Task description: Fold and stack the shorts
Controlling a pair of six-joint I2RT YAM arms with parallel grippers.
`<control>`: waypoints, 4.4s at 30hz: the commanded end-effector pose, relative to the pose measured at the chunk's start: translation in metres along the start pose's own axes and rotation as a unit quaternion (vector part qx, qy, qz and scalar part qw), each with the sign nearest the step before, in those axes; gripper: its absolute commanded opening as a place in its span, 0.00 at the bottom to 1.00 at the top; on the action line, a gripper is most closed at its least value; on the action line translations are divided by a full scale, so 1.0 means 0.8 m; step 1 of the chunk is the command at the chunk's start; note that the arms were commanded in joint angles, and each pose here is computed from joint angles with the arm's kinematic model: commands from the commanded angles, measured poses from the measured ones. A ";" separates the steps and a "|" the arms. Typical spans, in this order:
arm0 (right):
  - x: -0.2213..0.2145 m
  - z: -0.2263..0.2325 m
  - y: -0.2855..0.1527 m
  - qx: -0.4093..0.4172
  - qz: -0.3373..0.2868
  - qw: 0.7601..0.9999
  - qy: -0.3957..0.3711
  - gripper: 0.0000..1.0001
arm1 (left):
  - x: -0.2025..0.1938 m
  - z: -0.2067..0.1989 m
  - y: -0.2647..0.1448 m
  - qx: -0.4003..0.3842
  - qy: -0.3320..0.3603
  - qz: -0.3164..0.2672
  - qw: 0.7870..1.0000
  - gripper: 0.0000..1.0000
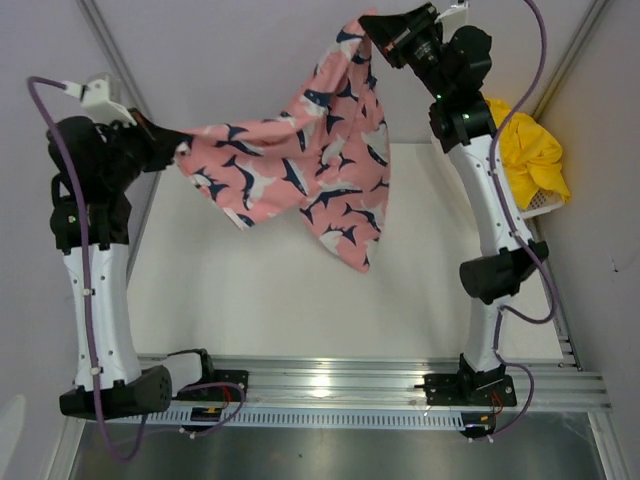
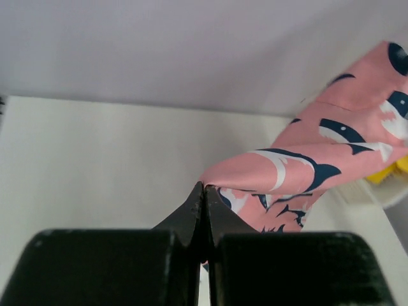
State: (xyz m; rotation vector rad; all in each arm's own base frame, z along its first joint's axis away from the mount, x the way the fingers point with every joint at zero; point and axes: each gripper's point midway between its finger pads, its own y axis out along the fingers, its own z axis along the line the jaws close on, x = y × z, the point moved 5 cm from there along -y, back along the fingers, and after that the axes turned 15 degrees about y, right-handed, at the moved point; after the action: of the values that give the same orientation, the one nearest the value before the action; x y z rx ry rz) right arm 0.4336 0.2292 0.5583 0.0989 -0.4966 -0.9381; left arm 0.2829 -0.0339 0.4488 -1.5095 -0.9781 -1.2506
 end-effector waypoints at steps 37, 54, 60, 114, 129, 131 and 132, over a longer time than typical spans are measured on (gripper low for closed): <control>0.084 0.015 -0.130 0.179 -0.007 0.961 0.210 0.00 | 0.101 -0.038 -0.081 -0.186 0.042 -0.166 0.968 0.00; -0.019 0.081 -0.098 0.023 -0.007 1.000 -0.014 0.00 | -0.060 -0.129 -0.016 -0.268 0.037 -0.056 0.961 0.15; -0.032 0.073 -0.086 -0.043 -0.068 0.996 -0.029 0.00 | -0.106 -0.181 -0.045 -0.305 0.039 -0.063 0.950 0.53; -0.031 0.061 -0.100 -0.091 -0.162 0.981 0.064 0.00 | -0.365 -0.355 0.168 -0.070 0.154 0.057 0.984 0.99; -0.031 0.062 -0.106 -0.085 -0.162 0.980 0.075 0.00 | -0.384 -0.310 0.234 0.026 0.166 0.105 0.980 0.63; -0.029 0.064 -0.108 -0.084 -0.164 0.980 0.075 0.00 | -0.388 -0.305 0.230 0.024 0.177 0.104 0.979 0.54; -0.028 0.062 -0.108 -0.086 -0.167 0.979 0.075 0.00 | -0.396 -0.302 0.226 0.020 0.181 0.107 0.977 0.40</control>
State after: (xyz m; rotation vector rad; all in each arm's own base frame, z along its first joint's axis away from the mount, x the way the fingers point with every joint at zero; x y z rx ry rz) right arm 0.3556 0.2176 0.5302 -0.0363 -0.2164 -1.2530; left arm 0.3410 -0.3244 0.1221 -1.2801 -0.5730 -1.2621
